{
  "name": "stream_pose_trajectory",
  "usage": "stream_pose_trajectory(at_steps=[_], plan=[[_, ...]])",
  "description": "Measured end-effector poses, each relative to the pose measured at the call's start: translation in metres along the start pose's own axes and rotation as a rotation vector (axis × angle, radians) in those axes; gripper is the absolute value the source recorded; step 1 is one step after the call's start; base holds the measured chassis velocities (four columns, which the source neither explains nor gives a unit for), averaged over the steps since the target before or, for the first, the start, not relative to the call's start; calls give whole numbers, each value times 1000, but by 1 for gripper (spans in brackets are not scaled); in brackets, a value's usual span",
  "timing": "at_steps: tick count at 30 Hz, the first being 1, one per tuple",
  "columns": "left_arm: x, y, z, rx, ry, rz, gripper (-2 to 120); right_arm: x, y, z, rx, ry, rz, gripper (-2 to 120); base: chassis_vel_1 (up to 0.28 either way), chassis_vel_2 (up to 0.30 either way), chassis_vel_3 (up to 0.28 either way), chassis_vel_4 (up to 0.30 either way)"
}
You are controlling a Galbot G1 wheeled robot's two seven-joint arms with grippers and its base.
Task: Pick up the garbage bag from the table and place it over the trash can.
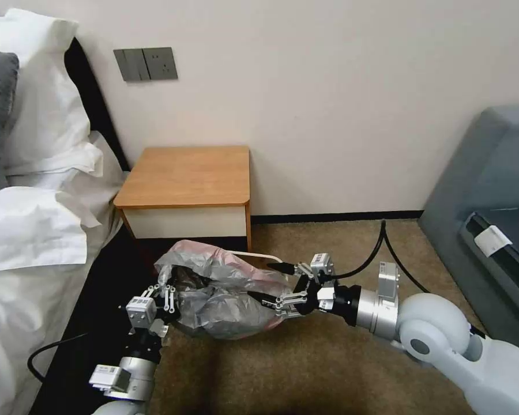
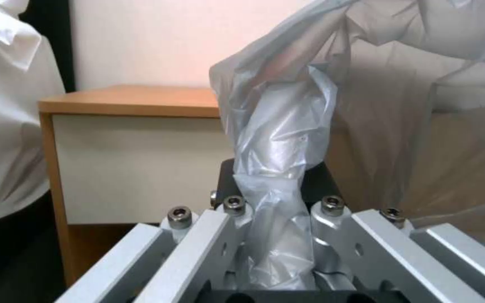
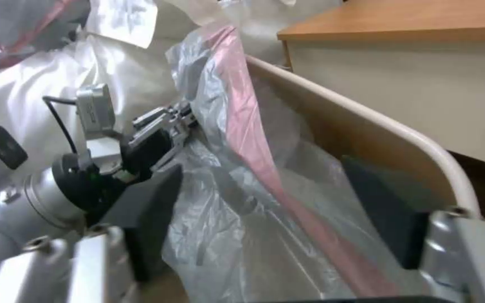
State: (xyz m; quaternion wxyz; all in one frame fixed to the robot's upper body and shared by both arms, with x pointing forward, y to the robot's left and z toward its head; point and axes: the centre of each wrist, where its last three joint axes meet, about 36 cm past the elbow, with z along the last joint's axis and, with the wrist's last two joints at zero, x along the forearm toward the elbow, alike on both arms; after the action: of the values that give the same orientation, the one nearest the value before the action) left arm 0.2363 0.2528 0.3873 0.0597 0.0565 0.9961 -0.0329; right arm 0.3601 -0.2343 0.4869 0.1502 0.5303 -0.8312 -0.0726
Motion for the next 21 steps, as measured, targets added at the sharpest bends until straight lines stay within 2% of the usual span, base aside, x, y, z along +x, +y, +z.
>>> stream_pose_trajectory(at_steps=[2,4,7,8,12,13,14,16,19,21], plan=[[0,0,0,1,1,-1,8,-1,1,0,6,-3,-1,61,0,0,0,0],[0,0,0,1,1,-1,8,-1,1,0,7,-3,-1,59,0,0,0,0],[0,1,1,5,7,-2,8,-1,3,1,9,-8,-2,42,0,0,0,0],[0,1,1,5,7,-2,8,-1,3,1,9,-8,-2,42,0,0,0,0],[0,1,4,13,17,-6,8,1,5,3,13,-9,-12,25,0,0,0,0],[0,1,4,13,17,-6,8,1,5,3,13,-9,-12,25,0,0,0,0],[0,2,5,16,19,-7,8,1,5,4,18,-11,-12,18,0,0,0,0],[-1,2,5,19,21,-8,8,0,5,4,21,-14,-12,14,0,0,0,0],[-1,2,5,23,23,-9,8,0,3,5,21,-17,-7,0,0,0,0,0],[-1,2,5,24,23,-9,8,-1,3,6,21,-19,-5,0,0,0,0,0]])
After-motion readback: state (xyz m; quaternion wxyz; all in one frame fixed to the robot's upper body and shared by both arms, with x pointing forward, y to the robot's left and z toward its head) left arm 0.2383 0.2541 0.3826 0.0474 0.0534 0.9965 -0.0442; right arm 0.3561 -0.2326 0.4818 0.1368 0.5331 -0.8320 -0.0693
